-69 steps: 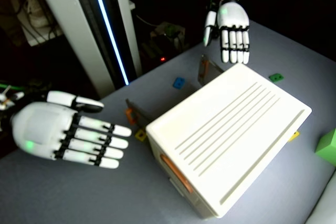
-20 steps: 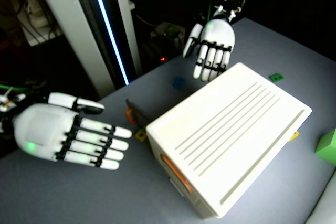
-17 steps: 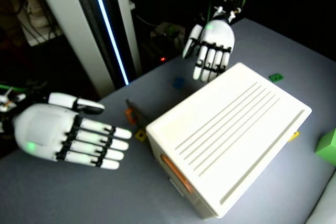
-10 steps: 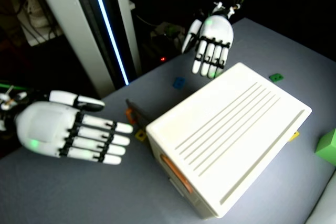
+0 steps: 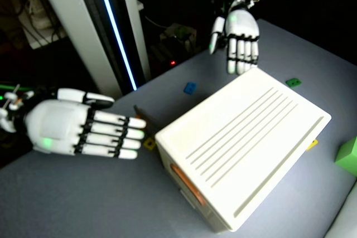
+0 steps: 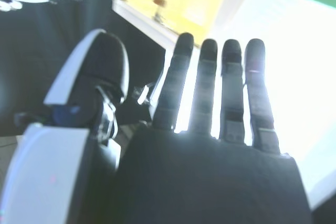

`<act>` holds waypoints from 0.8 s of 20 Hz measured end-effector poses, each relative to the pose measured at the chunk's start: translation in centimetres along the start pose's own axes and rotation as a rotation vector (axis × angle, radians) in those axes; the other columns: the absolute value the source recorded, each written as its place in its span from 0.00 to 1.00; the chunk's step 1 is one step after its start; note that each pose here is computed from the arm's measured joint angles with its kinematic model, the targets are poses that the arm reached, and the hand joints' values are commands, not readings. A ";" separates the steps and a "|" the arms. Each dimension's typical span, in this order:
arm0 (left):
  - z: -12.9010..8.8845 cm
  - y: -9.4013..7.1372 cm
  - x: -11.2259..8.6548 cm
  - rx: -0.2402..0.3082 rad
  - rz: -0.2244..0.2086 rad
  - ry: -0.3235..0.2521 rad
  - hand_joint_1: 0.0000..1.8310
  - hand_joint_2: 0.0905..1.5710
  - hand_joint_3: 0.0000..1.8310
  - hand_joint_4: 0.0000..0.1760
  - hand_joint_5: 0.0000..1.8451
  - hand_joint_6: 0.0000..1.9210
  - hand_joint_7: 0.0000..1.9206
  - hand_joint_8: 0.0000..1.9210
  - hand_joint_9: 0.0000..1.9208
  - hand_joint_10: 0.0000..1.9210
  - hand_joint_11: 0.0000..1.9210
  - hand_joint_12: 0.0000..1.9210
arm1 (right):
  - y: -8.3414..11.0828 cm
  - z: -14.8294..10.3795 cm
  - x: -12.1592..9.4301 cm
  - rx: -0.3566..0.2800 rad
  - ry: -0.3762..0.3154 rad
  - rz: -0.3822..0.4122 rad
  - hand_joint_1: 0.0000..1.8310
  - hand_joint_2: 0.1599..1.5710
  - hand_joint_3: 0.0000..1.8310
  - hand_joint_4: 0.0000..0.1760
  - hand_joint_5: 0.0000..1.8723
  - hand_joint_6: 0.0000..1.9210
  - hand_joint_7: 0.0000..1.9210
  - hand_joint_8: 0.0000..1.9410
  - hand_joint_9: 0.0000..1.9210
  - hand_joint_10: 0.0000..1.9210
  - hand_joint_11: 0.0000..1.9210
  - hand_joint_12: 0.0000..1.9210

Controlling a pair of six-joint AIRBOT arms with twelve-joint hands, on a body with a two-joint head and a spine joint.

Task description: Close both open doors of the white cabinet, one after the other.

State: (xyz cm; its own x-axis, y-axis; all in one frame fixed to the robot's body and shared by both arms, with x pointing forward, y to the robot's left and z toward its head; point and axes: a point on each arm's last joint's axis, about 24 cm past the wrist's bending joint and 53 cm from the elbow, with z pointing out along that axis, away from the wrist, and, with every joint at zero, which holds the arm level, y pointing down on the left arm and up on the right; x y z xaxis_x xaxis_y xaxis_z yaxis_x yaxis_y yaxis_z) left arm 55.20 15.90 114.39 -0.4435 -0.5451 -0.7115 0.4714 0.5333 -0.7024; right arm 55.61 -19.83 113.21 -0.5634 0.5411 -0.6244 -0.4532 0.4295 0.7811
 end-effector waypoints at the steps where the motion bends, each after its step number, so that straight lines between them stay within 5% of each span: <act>1: -0.2 0.3 0.0 -0.014 -0.008 -0.004 0.00 0.98 0.00 0.00 0.04 0.00 0.03 0.00 0.05 0.00 0.00 0.23 | 0.2 0.2 0.1 -0.006 0.007 -0.003 0.00 0.94 0.01 0.00 0.02 0.00 0.00 0.00 0.00 0.00 0.02 0.00; 5: -0.5 0.3 -0.3 -0.013 -0.016 -0.025 0.00 0.95 0.00 0.00 0.03 0.00 0.02 0.00 0.04 0.00 0.00 0.19 | 0.5 0.8 0.9 -0.024 0.026 0.000 0.00 0.95 0.01 0.00 0.02 0.00 0.01 0.00 0.00 0.00 0.01 0.00; 9: -0.8 0.5 -1.5 -0.025 0.002 -0.065 0.00 0.94 0.00 0.00 0.05 0.00 0.04 0.00 0.05 0.00 0.00 0.21 | 1.2 1.5 1.2 -0.049 0.036 -0.005 0.00 0.95 0.00 0.00 0.02 0.00 0.01 0.00 0.00 0.00 0.01 0.00; 11: -1.1 0.5 -2.1 -0.023 0.011 -0.088 0.00 0.94 0.00 0.00 0.06 0.00 0.07 0.00 0.09 0.01 0.00 0.31 | 1.6 1.9 1.4 -0.069 0.042 -0.007 0.00 0.96 0.01 0.00 0.01 0.00 0.00 0.00 0.00 0.00 0.00 0.00; 16: -1.2 0.3 -2.4 -0.021 0.015 -0.097 0.00 0.91 0.00 0.00 0.04 0.00 0.07 0.00 0.09 0.00 0.00 0.28 | 2.0 2.8 2.5 -0.091 0.070 -0.004 0.00 0.97 0.01 0.00 0.01 0.00 0.00 0.00 0.00 0.00 0.00 0.00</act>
State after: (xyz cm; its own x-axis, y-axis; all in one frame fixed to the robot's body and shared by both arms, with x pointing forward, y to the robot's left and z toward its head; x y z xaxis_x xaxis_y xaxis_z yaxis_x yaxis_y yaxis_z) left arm 55.47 18.19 115.88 -0.3600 -0.5965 -0.7173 0.4608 0.5548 -0.6927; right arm 55.20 -15.60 113.21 -0.6074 0.4861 -0.6283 -0.5143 0.3622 0.7774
